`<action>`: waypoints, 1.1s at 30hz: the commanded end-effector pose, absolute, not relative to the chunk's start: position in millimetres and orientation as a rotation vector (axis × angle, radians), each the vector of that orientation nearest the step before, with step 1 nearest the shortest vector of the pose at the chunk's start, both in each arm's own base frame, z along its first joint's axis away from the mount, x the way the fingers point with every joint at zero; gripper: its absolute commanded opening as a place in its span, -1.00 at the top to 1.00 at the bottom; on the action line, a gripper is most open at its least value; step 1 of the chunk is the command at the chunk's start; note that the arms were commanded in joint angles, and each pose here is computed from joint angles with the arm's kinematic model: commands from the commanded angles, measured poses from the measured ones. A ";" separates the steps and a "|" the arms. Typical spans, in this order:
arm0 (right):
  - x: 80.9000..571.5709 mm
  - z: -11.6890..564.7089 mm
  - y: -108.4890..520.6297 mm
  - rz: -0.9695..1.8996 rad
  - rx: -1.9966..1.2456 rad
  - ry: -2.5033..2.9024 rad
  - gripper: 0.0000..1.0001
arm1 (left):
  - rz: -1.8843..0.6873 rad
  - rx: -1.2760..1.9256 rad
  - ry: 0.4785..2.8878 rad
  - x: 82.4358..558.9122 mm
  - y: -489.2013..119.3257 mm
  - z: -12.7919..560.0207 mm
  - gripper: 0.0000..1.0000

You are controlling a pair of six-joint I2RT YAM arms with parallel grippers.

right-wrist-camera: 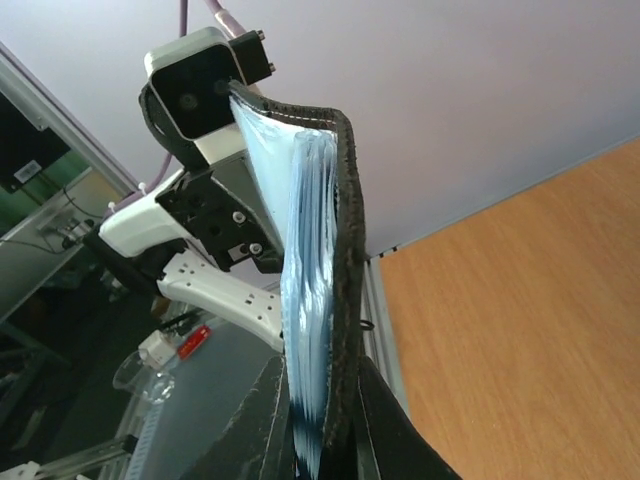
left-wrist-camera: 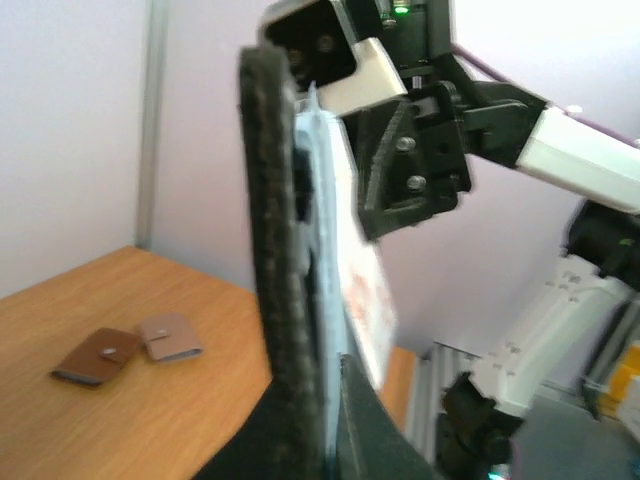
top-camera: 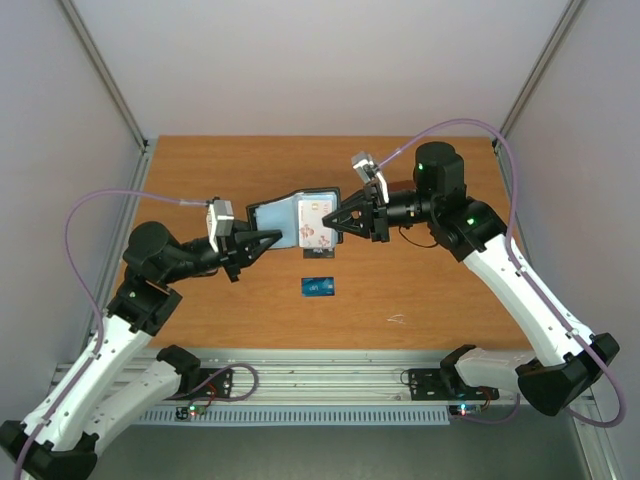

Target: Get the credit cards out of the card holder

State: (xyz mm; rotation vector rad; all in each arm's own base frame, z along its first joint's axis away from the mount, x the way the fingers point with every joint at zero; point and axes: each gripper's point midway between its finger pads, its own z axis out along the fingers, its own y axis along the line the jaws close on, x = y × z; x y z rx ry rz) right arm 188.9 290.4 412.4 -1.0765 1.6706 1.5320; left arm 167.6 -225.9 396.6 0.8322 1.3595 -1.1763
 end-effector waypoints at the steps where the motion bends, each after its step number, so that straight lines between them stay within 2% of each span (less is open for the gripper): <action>1: 181.9 422.0 286.0 1.518 -1.097 1.634 0.98 | -1.030 0.585 1.457 205.7 -205.6 391.3 0.63; 2: 185.0 420.1 285.1 1.493 -1.079 1.654 0.98 | -0.961 0.490 1.538 222.2 -196.4 377.2 0.42; 4: 199.4 406.5 282.5 1.406 -0.999 1.766 0.97 | -0.831 0.348 1.639 245.7 -177.6 357.0 0.17; 7: 239.2 375.5 268.6 1.155 -0.781 2.029 0.98 | -0.655 0.291 1.734 263.5 -159.4 331.0 -0.01; 9: 268.0 353.9 245.1 0.901 -0.579 2.210 0.98 | -0.537 0.237 1.758 273.5 -143.3 323.6 -0.03; 12: 280.9 343.9 227.0 0.607 -0.485 2.286 0.97 | -0.509 0.235 1.722 275.7 -138.5 332.0 -0.02; 16: 285.2 340.2 230.5 0.339 -0.501 2.291 0.98 | -0.806 0.588 1.547 235.5 -193.8 358.4 0.31; 18: 278.4 340.3 251.4 0.357 -0.591 2.283 0.98 | -0.967 0.718 1.470 213.6 -214.2 363.6 0.41; 22: 253.9 357.5 297.5 0.627 -0.792 2.165 0.98 | -1.239 0.740 1.485 198.4 -232.8 359.4 0.37; 29: 208.9 377.6 332.4 0.993 -1.032 1.972 0.98 | -1.252 0.674 1.515 207.1 -232.0 359.1 0.35; 33: 191.5 380.7 338.7 1.098 -1.116 1.912 0.98 | -1.265 0.685 1.501 204.4 -232.8 362.1 0.31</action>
